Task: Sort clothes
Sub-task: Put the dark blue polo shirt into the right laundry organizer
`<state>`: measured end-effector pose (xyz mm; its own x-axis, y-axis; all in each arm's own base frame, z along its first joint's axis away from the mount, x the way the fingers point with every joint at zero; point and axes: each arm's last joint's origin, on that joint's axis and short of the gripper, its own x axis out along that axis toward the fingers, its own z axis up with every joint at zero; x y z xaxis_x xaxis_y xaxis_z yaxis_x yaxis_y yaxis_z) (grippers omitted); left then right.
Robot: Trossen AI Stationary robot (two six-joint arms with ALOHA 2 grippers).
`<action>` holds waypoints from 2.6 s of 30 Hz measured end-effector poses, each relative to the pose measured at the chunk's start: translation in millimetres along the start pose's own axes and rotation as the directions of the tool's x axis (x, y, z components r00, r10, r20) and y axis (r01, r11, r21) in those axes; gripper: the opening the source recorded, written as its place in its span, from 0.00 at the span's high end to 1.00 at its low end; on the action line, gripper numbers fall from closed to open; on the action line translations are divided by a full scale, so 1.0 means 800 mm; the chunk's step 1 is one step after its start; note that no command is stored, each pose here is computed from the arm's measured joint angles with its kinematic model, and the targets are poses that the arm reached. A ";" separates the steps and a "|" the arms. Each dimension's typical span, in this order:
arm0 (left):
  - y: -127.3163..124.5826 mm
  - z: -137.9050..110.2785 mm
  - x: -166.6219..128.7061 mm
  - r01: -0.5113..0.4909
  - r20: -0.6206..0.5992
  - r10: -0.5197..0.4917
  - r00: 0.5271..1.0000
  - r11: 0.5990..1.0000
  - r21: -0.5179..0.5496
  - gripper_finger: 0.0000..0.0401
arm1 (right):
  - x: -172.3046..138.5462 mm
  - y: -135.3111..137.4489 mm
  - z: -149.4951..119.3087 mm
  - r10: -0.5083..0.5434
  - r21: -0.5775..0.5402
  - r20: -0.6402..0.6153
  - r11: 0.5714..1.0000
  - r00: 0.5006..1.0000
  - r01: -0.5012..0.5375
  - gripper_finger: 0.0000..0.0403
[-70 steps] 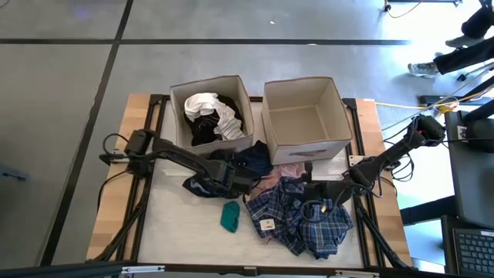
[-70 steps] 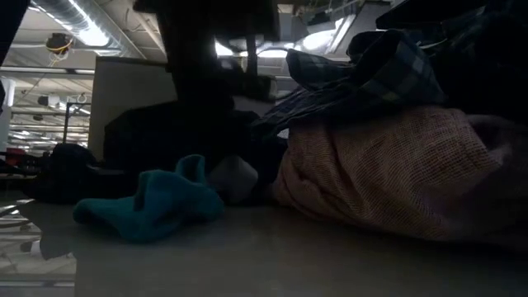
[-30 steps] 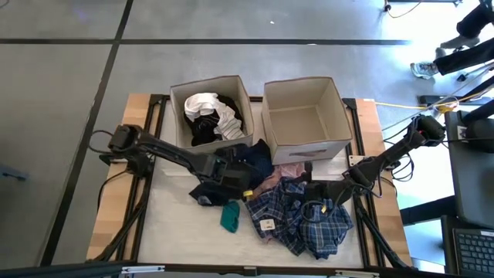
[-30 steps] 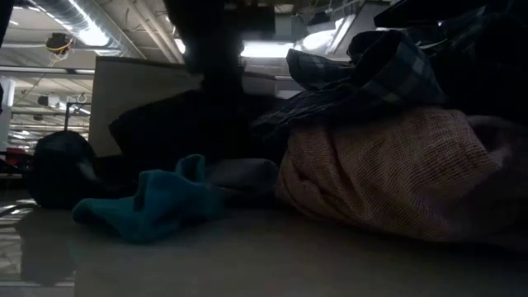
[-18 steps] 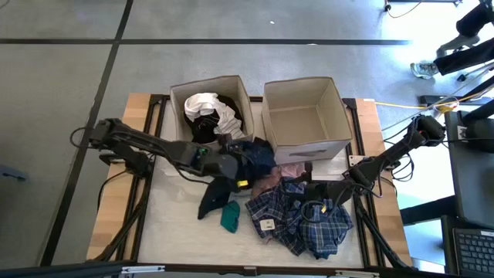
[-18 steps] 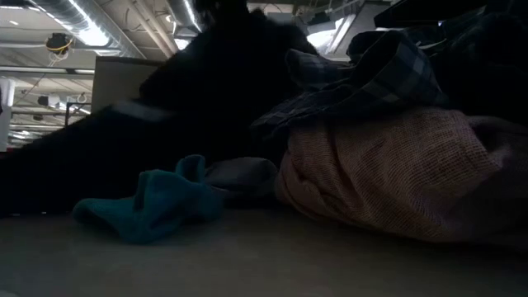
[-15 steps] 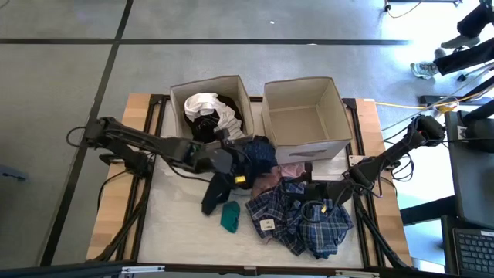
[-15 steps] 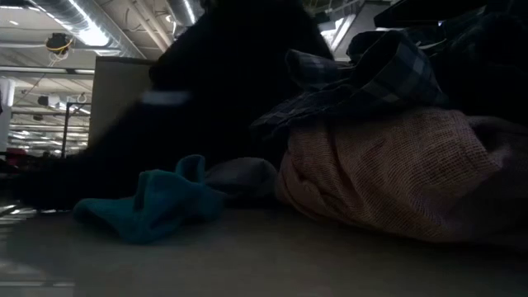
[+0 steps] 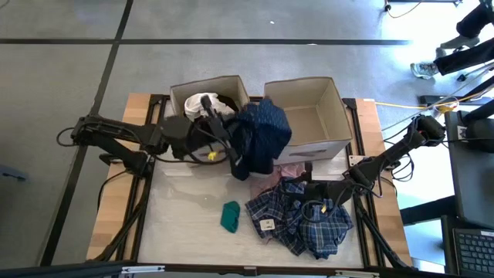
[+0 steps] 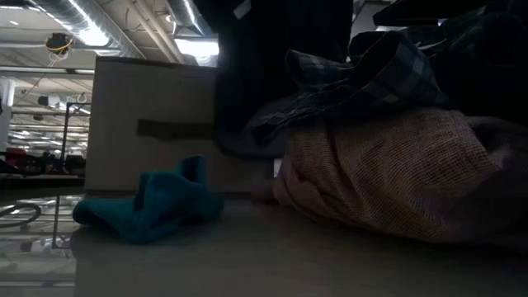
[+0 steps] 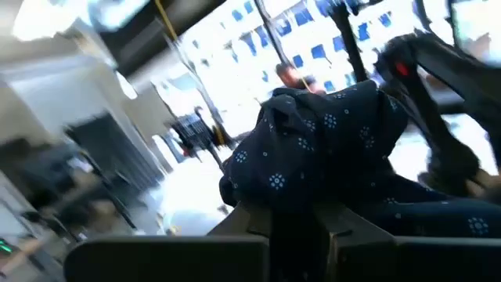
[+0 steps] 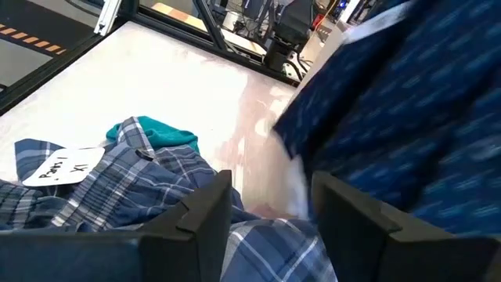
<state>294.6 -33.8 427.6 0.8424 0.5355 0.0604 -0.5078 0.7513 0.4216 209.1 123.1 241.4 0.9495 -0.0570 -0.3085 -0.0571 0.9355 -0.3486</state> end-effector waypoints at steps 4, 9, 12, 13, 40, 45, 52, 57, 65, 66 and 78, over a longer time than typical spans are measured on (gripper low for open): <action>0.020 0.006 0.011 -0.055 0.086 0.053 0.995 0.998 0.026 0.95 | 0.000 0.000 0.000 0.000 0.001 0.001 1.000 1.000 0.000 0.55; 0.048 0.009 0.027 -0.042 0.231 0.048 0.972 0.999 -0.030 0.95 | 0.000 0.000 0.000 0.000 0.001 0.002 1.000 1.000 0.000 0.55; 0.065 0.009 0.037 -0.029 0.327 0.055 0.944 0.996 -0.081 0.95 | 0.000 0.000 0.000 0.000 0.001 0.002 1.000 1.000 0.000 0.55; 0.071 0.009 0.040 -0.028 0.359 0.059 0.932 0.995 -0.091 0.95 | 0.000 0.000 0.000 -0.004 0.001 0.002 1.000 1.000 0.004 0.55; 0.092 -0.024 0.218 0.045 0.710 0.103 0.696 0.981 -0.186 0.95 | 0.000 -0.002 0.001 -0.049 -0.021 0.000 0.999 0.999 0.049 0.55; 0.079 -0.035 0.243 0.085 0.676 0.071 0.734 0.977 -0.196 0.95 | 0.000 -0.002 0.001 -0.048 -0.022 -0.001 0.999 0.999 0.048 0.55; 0.059 -0.076 0.274 0.132 0.521 -0.026 0.853 0.977 -0.167 0.95 | 0.000 -0.002 0.000 -0.046 -0.025 -0.005 0.999 0.999 0.046 0.55; 0.051 -0.102 0.285 0.185 0.329 -0.129 0.935 0.972 -0.144 0.95 | 0.000 -0.002 0.000 -0.046 -0.026 -0.006 0.999 0.999 0.046 0.55; 0.042 -0.143 0.291 0.263 0.024 -0.262 0.965 0.957 -0.120 0.95 | 0.000 -0.002 0.000 -0.045 -0.025 -0.006 0.999 0.999 0.045 0.55; 0.041 -0.147 0.291 0.274 -0.012 -0.277 0.961 0.955 -0.115 0.95 | 0.000 -0.002 0.000 -0.046 -0.025 -0.006 0.999 0.999 0.045 0.55; 0.031 -0.169 0.285 0.308 -0.192 -0.345 0.919 0.931 -0.196 0.88 | 0.000 -0.002 0.000 -0.045 -0.022 -0.006 0.999 0.999 0.045 0.55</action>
<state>449.7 159.2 330.0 0.9143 0.3072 -0.2640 -0.2484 0.9400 0.2338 209.1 121.7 241.8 0.9493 -0.1014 -0.2976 -0.0210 0.9239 -0.3820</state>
